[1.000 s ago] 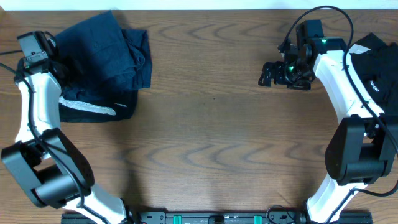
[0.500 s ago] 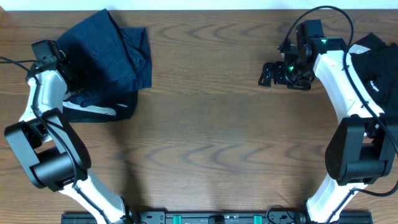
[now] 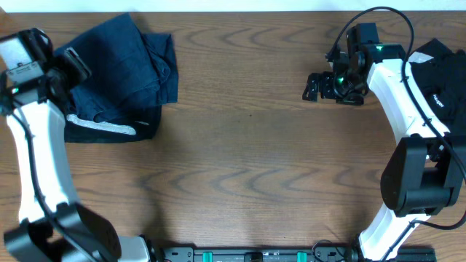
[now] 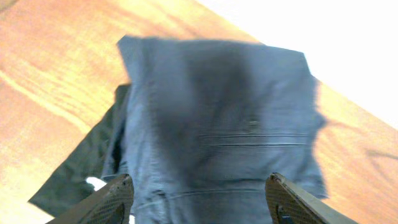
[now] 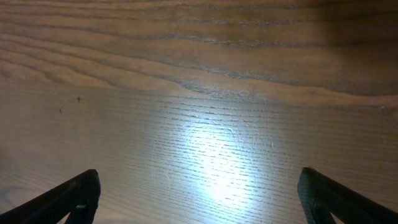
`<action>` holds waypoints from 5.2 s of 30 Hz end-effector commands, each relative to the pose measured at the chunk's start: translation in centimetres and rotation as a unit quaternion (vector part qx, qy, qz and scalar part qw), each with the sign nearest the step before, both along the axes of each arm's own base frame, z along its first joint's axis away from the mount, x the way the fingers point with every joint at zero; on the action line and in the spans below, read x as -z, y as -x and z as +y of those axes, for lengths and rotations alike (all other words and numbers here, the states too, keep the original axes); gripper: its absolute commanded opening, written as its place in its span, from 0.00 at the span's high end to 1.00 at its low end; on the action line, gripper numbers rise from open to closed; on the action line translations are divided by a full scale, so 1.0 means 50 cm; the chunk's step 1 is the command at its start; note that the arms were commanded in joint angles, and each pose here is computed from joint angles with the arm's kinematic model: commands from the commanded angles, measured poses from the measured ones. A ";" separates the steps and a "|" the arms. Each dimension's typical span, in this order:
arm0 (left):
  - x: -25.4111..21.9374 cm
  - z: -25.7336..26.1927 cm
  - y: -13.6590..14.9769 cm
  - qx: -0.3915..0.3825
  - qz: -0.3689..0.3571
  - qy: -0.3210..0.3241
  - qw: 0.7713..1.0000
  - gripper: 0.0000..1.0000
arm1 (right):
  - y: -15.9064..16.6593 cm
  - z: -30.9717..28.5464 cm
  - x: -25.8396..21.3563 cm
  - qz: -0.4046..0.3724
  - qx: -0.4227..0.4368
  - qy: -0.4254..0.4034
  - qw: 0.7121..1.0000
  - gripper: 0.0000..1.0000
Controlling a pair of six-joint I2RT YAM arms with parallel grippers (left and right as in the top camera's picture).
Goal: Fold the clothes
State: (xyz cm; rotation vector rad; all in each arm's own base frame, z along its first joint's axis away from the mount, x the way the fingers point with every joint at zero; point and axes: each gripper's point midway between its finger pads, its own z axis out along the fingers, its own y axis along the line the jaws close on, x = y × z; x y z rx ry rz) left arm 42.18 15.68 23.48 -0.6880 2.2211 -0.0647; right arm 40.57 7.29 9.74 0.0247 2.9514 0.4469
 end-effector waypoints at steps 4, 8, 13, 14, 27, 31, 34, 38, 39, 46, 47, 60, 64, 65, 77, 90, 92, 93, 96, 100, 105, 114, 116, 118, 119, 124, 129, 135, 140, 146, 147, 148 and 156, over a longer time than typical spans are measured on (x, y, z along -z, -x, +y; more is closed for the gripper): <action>-0.009 -0.080 -0.014 0.082 -0.021 0.071 0.994 0.13 | -0.004 -0.003 -0.003 -0.002 0.006 0.001 1.000 0.01; -0.005 -0.081 -0.011 0.081 -0.017 0.073 0.994 0.02 | -0.004 -0.003 -0.003 -0.002 0.006 0.001 1.000 0.01; -0.005 -0.081 -0.011 0.081 -0.017 0.073 0.994 0.02 | -0.004 -0.003 -0.003 -0.002 0.006 0.001 1.000 0.01; -0.005 -0.081 -0.011 0.081 -0.017 0.073 0.994 0.02 | -0.004 -0.003 -0.003 -0.002 0.006 0.001 1.000 0.01; -0.005 -0.081 -0.011 0.081 -0.017 0.073 0.994 0.02 | -0.004 -0.003 -0.003 -0.002 0.006 0.001 1.000 0.01; -0.005 -0.081 -0.011 0.081 -0.017 0.073 0.994 0.02 | -0.004 -0.003 -0.003 -0.002 0.006 0.001 1.000 0.01; -0.005 -0.081 -0.011 0.081 -0.017 0.073 0.994 0.02 | -0.004 -0.003 -0.003 -0.002 0.006 0.001 1.000 0.01; -0.005 -0.081 -0.011 0.081 -0.017 0.072 0.994 0.02 | -0.004 -0.002 -0.003 -0.002 0.005 0.001 1.000 0.01; -0.005 -0.081 -0.011 0.081 -0.017 0.073 0.994 0.02 | -0.004 -0.002 -0.003 -0.002 0.005 0.001 1.000 0.01; -0.005 -0.081 -0.011 0.081 -0.017 0.072 0.994 0.02 | -0.046 0.009 -0.004 -0.052 -0.001 -0.005 0.999 0.01; -0.005 -0.081 -0.011 0.081 -0.017 0.073 0.994 0.02 | -0.063 0.014 -0.016 -0.080 -0.004 -0.006 0.997 0.01; -0.005 -0.081 -0.011 0.081 -0.017 0.073 0.994 0.02 | -0.123 0.108 -0.415 -0.469 -0.152 0.059 0.868 0.01; -0.005 -0.081 -0.011 0.081 -0.017 0.073 0.994 0.02 | -0.083 0.095 -0.502 -0.512 -0.140 0.068 0.845 0.01; -0.005 -0.081 -0.011 0.081 -0.017 0.073 0.994 0.02 | -0.068 0.093 -0.520 -0.522 -0.142 0.070 0.838 0.01; -0.005 -0.081 -0.011 0.081 -0.017 0.073 0.994 0.02 | 0.127 0.046 -0.485 -0.595 -0.173 0.120 0.776 0.01; -0.005 -0.081 -0.011 0.081 -0.017 0.073 0.994 0.02 | 0.273 0.010 -0.259 -0.637 -0.146 0.122 0.747 0.01; -0.005 -0.081 -0.011 0.081 -0.017 0.072 0.994 0.02 | 0.285 0.010 -0.242 -0.640 -0.143 0.115 0.746 0.01; -0.005 -0.081 -0.011 0.081 -0.017 0.073 0.994 0.02 | 0.289 0.009 -0.237 -0.641 -0.140 0.113 0.747 0.01; -0.005 -0.081 -0.011 0.081 -0.017 0.073 0.994 0.02 | 0.304 0.006 -0.220 -0.648 -0.134 0.109 0.741 0.01; -0.005 -0.081 -0.011 0.081 -0.017 0.073 0.994 0.02 | 0.314 0.004 -0.203 -0.656 -0.116 0.093 0.740 0.01; -0.005 -0.081 -0.011 0.081 -0.017 0.073 0.994 0.02 | 0.321 0.000 -0.187 -0.659 -0.086 0.068 0.744 0.01; -0.005 -0.081 -0.011 0.081 -0.017 0.073 0.994 0.02 | 0.324 -0.045 -0.162 -0.656 0.007 0.046 0.753 0.01; -0.005 -0.081 -0.011 0.081 -0.017 0.072 0.994 0.02 | 0.327 -0.051 -0.156 -0.653 0.011 0.050 0.756 0.01; -0.005 -0.081 -0.011 0.081 -0.017 0.073 0.994 0.02 | 0.326 -0.060 -0.148 -0.646 0.017 0.057 0.761 0.01; -0.005 -0.081 -0.011 0.081 -0.017 0.073 0.994 0.02 | 0.325 -0.064 -0.144 -0.643 0.019 0.060 0.763 0.01; -0.005 -0.081 -0.011 0.081 -0.017 0.073 0.994 0.02 | 0.322 -0.089 -0.122 -0.624 0.036 0.078 0.777 0.01; -0.005 -0.081 -0.011 0.081 -0.017 0.073 0.994 0.02 | 0.320 -0.114 -0.122 -0.622 0.056 0.094 0.775 0.01; -0.005 -0.081 -0.011 0.081 -0.017 0.073 0.994 0.02 | 0.319 -0.138 -0.122 -0.619 0.075 0.109 0.774 0.01; -0.005 -0.081 -0.011 0.081 -0.017 0.073 0.994 0.02 | 0.319 -0.142 -0.122 -0.619 0.078 0.112 0.774 0.01; -0.005 -0.081 -0.011 0.081 -0.017 0.073 0.994 0.02 | 0.319 -0.142 -0.122 -0.619 0.078 0.112 0.774 0.01; -0.005 -0.081 -0.011 0.081 -0.017 0.073 0.994 0.02 | 0.319 -0.142 -0.122 -0.619 0.078 0.112 0.774 0.01; -0.005 -0.081 -0.011 0.081 -0.017 0.073 0.994 0.02 | 0.319 -0.142 -0.122 -0.619 0.078 0.112 0.774 0.01; -0.005 -0.081 -0.011 0.081 -0.017 0.073 0.994 0.02 | 0.319 -0.142 -0.122 -0.619 0.078 0.112 0.774 0.01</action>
